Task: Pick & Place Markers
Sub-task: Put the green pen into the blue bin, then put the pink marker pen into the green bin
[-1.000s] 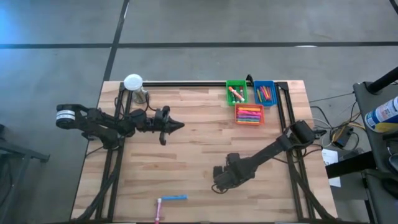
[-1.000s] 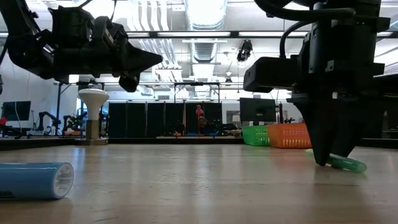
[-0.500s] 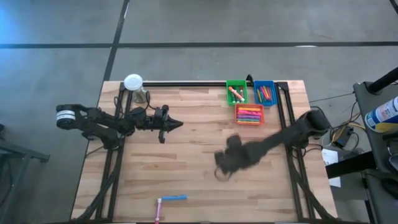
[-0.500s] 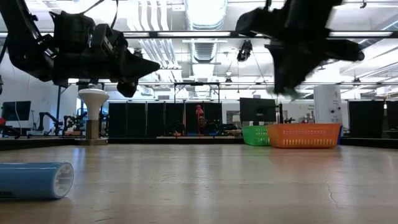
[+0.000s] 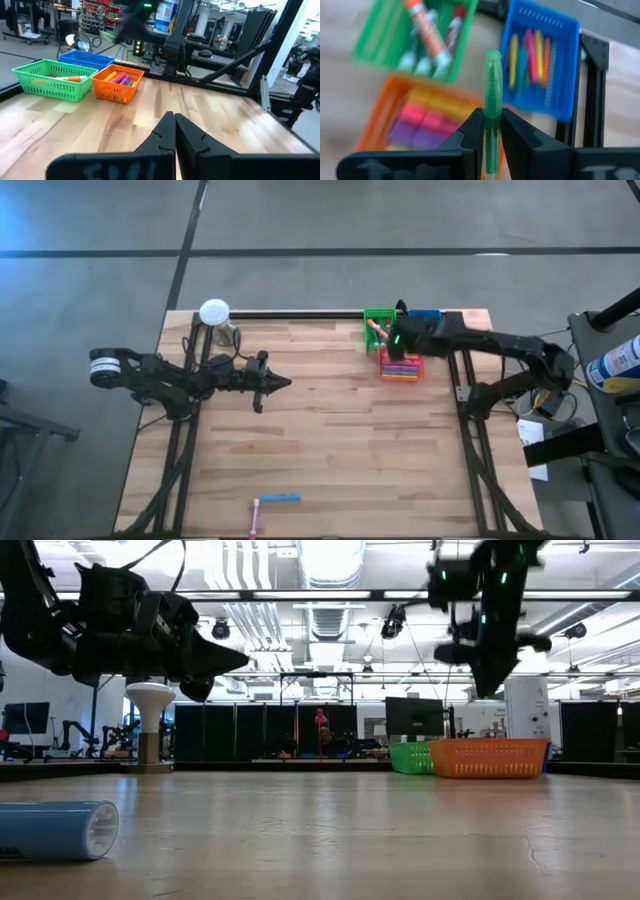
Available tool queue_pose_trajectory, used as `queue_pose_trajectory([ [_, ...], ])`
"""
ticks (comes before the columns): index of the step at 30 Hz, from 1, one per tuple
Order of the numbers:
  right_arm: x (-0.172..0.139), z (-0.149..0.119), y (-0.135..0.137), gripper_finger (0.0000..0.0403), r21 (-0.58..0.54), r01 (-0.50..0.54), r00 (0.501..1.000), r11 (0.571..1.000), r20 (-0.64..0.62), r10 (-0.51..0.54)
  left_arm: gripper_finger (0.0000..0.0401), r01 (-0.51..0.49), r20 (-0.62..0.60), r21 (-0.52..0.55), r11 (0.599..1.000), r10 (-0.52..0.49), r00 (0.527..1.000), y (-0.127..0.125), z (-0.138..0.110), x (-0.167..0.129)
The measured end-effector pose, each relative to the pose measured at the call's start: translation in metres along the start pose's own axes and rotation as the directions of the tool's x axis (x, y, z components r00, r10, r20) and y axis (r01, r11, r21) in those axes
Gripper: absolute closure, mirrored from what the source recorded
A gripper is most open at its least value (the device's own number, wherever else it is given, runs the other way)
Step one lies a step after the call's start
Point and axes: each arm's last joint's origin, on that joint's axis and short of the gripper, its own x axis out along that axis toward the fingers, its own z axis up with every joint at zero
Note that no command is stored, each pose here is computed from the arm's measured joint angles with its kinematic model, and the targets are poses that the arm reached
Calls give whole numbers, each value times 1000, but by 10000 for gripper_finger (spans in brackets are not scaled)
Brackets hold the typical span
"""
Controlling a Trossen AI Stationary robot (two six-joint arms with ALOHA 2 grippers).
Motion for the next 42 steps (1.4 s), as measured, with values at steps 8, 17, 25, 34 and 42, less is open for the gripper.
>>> queue_pose_trajectory([
  [8,79,33,-55,351,66,13,1000,998,-13,-12,401,-14,-60,-43,999,11,998,1,-7,-1],
  [17,130,38,-61,334,59,60,993,996,-101,-54,401,-14,-62,-79,997,10,998,1,-5,1],
  [25,142,41,-55,269,19,68,990,998,-129,-65,401,2,-80,-238,971,-21,997,1,0,8],
  [34,90,29,-47,269,-104,-139,990,985,-5,139,401,35,-146,-233,972,-71,987,-9,2,21],
  [42,40,-23,-29,338,-269,-349,889,898,208,408,401,-105,-402,-352,930,-49,914,-30,-2,34],
])
